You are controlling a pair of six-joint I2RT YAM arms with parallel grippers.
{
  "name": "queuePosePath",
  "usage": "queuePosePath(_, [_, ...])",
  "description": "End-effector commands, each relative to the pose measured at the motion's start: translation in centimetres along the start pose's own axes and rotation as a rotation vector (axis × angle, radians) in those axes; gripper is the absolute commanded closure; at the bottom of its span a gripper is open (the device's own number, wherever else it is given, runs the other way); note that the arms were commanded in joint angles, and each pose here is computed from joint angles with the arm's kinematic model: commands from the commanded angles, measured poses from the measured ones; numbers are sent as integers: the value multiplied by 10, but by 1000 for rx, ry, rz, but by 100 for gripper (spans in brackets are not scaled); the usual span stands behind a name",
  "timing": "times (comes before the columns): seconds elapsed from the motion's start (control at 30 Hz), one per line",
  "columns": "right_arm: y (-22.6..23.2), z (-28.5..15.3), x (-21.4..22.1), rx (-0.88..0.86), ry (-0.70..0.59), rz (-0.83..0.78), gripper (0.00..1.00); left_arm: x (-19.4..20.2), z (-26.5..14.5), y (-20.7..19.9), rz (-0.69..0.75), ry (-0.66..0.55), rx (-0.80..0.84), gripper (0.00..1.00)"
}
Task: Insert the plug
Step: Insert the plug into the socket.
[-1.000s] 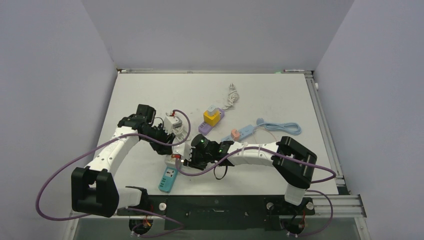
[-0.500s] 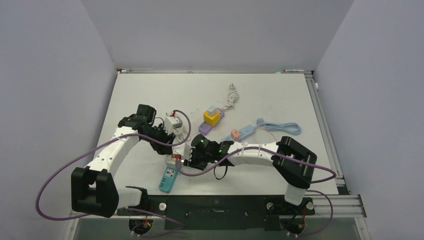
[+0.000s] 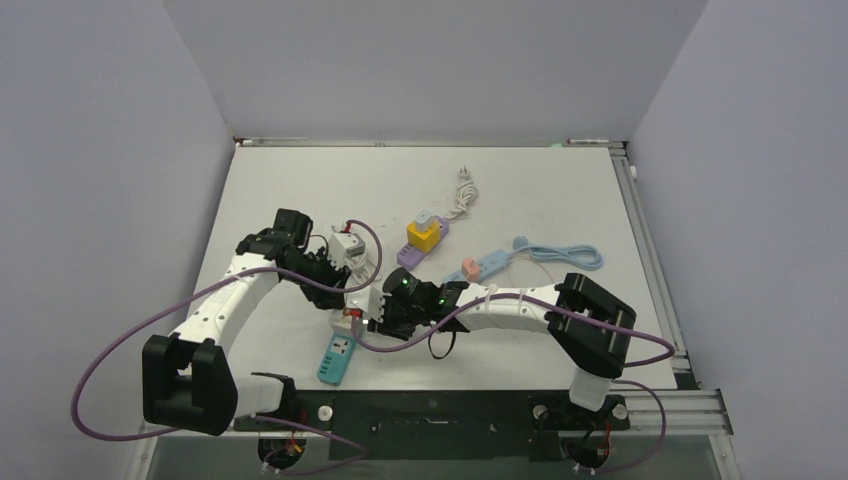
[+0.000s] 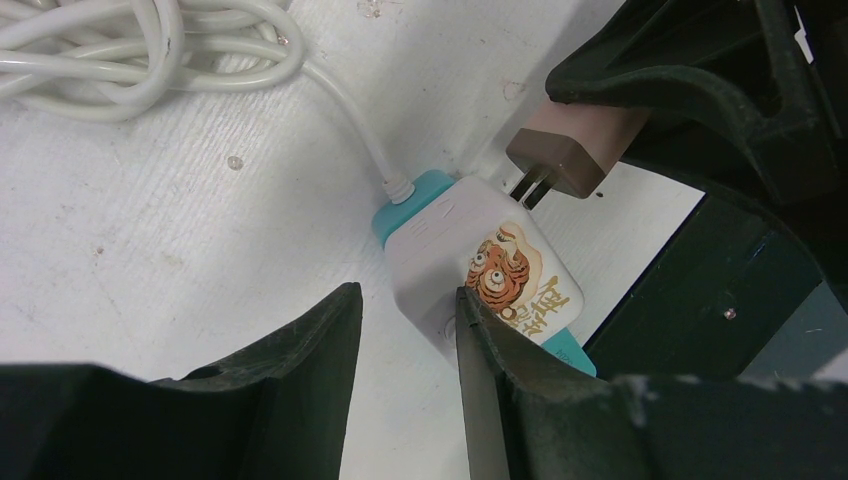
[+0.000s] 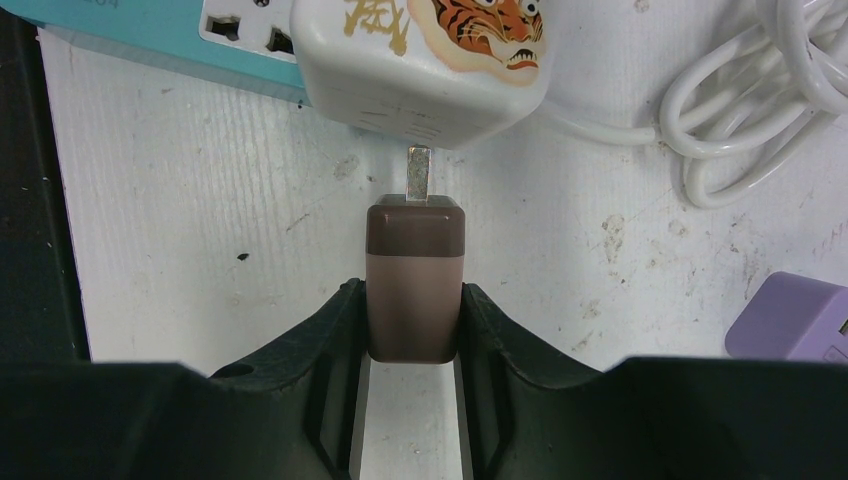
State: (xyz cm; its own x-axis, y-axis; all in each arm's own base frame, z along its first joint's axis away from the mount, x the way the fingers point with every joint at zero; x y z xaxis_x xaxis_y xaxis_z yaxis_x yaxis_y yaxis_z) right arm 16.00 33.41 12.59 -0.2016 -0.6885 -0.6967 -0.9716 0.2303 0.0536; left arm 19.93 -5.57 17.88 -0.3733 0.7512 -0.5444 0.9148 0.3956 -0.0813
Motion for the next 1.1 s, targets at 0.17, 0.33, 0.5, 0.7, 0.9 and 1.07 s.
queuePosePath(0.17, [3,-12,-30,5,-124,-26,95,23,11,0,0,147,-11,65])
queuePosePath(0.33, [3,-12,-33,2,-132,-29,95,23,11,-1,1,148,-12,65])
queuePosePath(0.5, [4,-15,-35,2,-142,-25,95,23,12,-1,4,149,-10,65])
queuePosePath(0.7, [4,-12,-36,-4,-151,-20,95,24,12,-2,4,153,-7,66])
queuePosePath(0.9, [3,-7,-40,-6,-158,-19,95,24,13,-3,4,153,-7,66])
queuePosePath(1.07, [3,-7,-41,-10,-160,-16,95,24,14,-3,4,150,-4,67])
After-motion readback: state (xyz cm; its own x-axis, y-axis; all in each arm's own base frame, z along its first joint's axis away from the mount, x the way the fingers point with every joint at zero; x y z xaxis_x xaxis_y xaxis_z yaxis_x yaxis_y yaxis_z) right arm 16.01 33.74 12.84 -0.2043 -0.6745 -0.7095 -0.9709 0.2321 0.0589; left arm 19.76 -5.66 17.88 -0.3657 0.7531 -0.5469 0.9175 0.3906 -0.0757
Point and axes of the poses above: each gripper's point midway between its finger pads, its own z axis out along the fingers, its own y axis along the line the jaws close on, x = y × z, the point moved 10 cm from there along -z, back along the fingers, and after that the axes turned 15 degrees about z, right-handed, at the moved point
